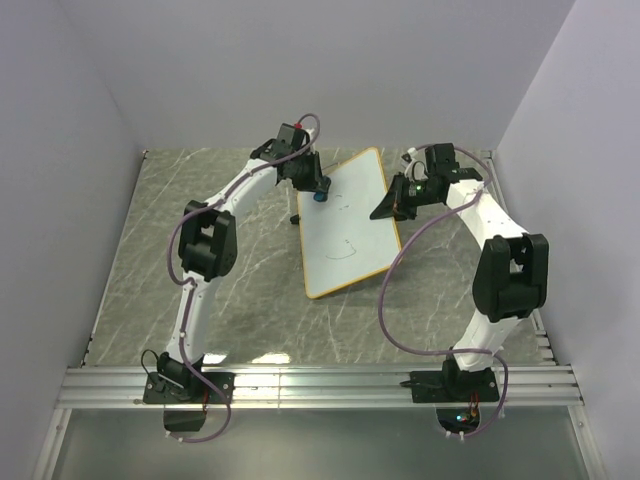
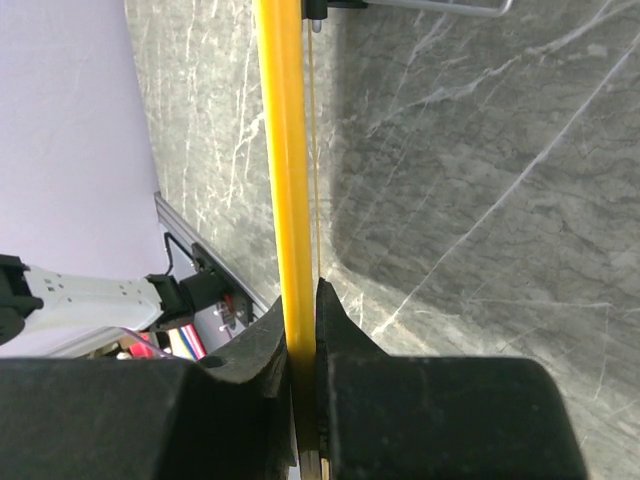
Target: Erase the whiteboard
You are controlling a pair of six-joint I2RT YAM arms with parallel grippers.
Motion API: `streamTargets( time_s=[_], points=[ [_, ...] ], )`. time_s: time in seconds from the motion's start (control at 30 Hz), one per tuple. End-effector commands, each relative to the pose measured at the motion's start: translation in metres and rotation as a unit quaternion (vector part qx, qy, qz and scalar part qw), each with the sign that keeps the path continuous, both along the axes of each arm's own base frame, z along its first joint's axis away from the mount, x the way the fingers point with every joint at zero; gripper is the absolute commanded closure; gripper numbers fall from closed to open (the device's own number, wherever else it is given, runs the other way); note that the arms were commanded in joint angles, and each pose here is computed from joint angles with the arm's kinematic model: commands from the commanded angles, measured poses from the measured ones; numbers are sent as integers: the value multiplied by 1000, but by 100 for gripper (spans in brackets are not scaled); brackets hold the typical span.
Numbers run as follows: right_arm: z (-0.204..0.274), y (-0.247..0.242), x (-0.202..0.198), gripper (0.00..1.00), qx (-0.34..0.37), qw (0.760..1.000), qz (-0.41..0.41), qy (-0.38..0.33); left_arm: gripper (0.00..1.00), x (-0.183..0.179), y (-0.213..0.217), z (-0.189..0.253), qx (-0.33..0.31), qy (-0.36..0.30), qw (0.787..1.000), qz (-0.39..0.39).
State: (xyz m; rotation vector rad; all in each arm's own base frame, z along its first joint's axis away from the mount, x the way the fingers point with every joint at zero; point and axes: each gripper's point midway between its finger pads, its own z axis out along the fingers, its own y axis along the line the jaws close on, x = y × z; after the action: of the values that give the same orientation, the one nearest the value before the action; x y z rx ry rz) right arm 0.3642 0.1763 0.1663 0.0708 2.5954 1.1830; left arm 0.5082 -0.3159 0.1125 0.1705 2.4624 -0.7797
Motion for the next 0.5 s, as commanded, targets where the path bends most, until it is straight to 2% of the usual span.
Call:
streamTargets(
  time_s=[0.0, 0.1, 0.27, 0.37, 0.47],
  points=[
    [-35, -9, -33, 100, -66, 991, -1, 113, 100, -37, -36, 15, -23, -10, 996, -82],
    [-34, -7, -29, 100, -66, 992, 2, 110, 100, -70, -55, 38, -35, -21, 990, -133],
    [-40, -6, -30, 100, -83, 990, 9, 110, 100, -115, -85, 50, -23, -15, 979, -200],
    [-44, -4, -35, 100, -90, 989, 16, 113, 100, -119, -84, 53, -20, -22, 982, -188],
    [-47, -4, -40, 100, -94, 989, 21, 114, 100, -100, -70, 43, 10, -21, 991, -135]
  ],
)
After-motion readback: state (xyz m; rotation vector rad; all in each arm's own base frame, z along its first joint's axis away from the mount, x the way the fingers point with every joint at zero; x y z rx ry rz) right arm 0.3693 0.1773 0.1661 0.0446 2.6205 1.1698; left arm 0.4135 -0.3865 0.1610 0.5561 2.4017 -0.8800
